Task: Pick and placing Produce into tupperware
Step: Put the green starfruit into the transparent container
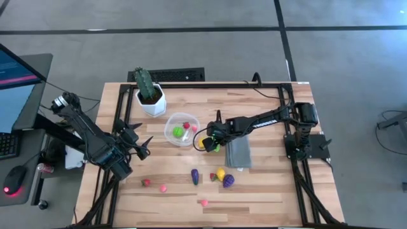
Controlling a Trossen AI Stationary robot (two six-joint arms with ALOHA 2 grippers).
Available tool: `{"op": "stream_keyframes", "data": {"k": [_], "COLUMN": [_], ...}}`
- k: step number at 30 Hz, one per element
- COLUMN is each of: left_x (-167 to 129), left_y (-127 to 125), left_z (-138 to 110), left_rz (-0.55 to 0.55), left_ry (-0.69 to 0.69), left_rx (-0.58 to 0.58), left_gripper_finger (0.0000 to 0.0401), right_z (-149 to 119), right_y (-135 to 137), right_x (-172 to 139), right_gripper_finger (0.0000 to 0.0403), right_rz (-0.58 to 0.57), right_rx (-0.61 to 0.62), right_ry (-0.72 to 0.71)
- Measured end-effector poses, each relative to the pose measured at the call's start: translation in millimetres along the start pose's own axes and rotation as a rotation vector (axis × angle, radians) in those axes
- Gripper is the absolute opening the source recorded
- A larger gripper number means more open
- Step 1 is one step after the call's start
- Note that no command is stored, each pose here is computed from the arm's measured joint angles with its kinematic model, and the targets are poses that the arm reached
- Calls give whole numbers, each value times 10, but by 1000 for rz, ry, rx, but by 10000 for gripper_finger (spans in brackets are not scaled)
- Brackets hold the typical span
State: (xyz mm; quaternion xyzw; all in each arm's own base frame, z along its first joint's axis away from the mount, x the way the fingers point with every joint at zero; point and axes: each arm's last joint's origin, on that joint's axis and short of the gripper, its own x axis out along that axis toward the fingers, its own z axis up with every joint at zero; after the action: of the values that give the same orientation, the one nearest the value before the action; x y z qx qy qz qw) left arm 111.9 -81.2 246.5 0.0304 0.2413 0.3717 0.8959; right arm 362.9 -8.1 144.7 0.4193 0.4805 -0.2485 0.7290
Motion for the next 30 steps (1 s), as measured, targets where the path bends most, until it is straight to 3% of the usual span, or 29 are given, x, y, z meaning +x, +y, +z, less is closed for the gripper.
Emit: {"op": "stream_keyframes", "data": {"k": [5, 14, 30], "left_x": [0, 0, 0], "left_y": [0, 0, 0], "left_z": [0, 0, 0], "left_rz": [0, 0, 0], "left_ry": [0, 0, 0], "left_rx": [0, 0, 0], "left_gripper_finger": [343, 343, 343], "right_z": [-2, 5, 8], "right_y": [-3, 10, 15], "right_x": [0, -16, -16], "right_gripper_finger": [278, 224, 183], "right_rz": [-3, 6, 12], "right_rx": [0, -2, -8], "right_ry": [2, -2, -5]}}
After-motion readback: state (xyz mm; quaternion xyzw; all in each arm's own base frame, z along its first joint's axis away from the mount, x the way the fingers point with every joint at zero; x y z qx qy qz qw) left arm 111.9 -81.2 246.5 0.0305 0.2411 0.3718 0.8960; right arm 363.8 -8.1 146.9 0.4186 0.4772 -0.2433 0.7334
